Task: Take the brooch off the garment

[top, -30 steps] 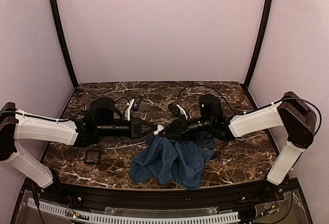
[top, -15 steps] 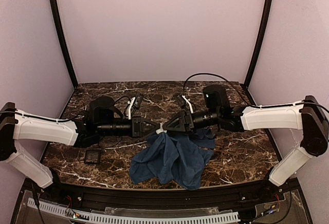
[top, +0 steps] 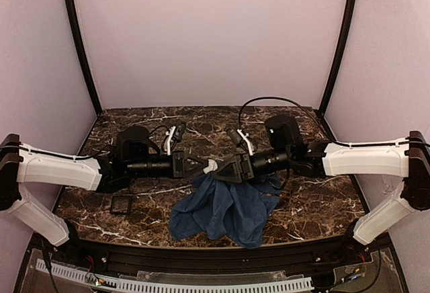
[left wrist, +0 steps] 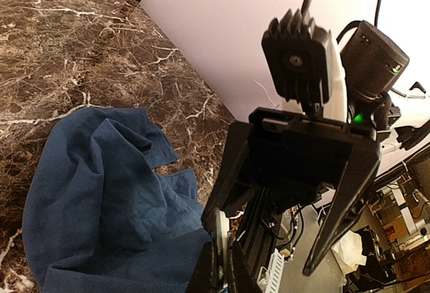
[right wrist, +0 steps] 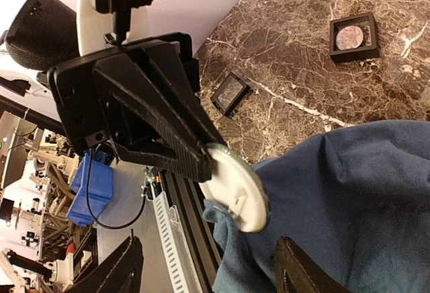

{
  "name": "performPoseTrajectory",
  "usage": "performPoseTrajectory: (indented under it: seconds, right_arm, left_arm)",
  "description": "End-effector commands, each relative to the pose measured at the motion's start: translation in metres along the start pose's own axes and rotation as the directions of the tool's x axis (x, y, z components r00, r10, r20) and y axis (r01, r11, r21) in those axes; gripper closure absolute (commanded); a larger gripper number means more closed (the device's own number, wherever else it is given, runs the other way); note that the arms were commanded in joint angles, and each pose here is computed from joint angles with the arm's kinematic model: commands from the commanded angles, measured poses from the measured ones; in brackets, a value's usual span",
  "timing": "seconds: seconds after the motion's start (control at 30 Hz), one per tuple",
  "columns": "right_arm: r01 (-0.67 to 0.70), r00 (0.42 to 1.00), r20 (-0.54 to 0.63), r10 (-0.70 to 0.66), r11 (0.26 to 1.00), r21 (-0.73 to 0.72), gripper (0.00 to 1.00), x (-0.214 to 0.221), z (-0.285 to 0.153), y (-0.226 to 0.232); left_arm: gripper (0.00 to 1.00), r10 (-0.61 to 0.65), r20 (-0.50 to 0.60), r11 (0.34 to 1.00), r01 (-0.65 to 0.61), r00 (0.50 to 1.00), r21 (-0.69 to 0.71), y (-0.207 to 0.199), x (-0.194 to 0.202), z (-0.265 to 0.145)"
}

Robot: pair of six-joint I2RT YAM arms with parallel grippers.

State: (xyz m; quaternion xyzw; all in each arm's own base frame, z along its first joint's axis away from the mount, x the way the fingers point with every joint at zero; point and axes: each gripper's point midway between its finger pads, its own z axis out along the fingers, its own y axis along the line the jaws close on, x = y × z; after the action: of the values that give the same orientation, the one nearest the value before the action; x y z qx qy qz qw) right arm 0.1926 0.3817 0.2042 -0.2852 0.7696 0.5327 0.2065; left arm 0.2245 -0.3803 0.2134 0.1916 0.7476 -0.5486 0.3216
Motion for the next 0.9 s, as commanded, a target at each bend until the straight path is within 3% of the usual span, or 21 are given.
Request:
performPoseTrajectory:
  seconds: [0.0, 0.2, 0.37, 0.53, 0.87]
  right_arm:
    - [0.012, 0.999, -0.031, -0.009, 0.995, 0.103, 0.37, 0.019, 0.007, -0.017]
    - [0.025, 0.999, -0.049, -0.019, 0.99, 0.139, 0.6, 0.024, 0.021, -0.023]
    - [0.022, 0.999, -0.035, -0.016, 0.985, 0.169, 0.98, 0.019, 0.025, -0.026]
    - [0.026, 0.999, 0.018, -0.03, 0.979, 0.204, 1.0, 0.006, 0.016, -0.024]
    - [-0.001, 0.991, 0.13, -0.038, 0.958, 0.286, 1.0, -0.016, -0.005, -0.024]
  left_arm:
    - [0.99, 0.015, 0.048, 1.0, -0.015, 0.999, -0.013, -0.004, -0.012, -0.008]
    - [0.99, 0.013, 0.044, 1.0, -0.013, 0.999, -0.018, -0.003, -0.011, -0.009]
    - [0.99, 0.051, 0.018, 0.998, -0.05, 0.999, -0.046, 0.001, -0.005, -0.011]
    - [0.99, 0.179, -0.069, 0.963, -0.189, 0.982, -0.191, 0.024, 0.003, -0.022]
    - [0.99, 0.293, -0.238, 0.896, -0.353, 0.926, -0.27, 0.044, 0.023, -0.036]
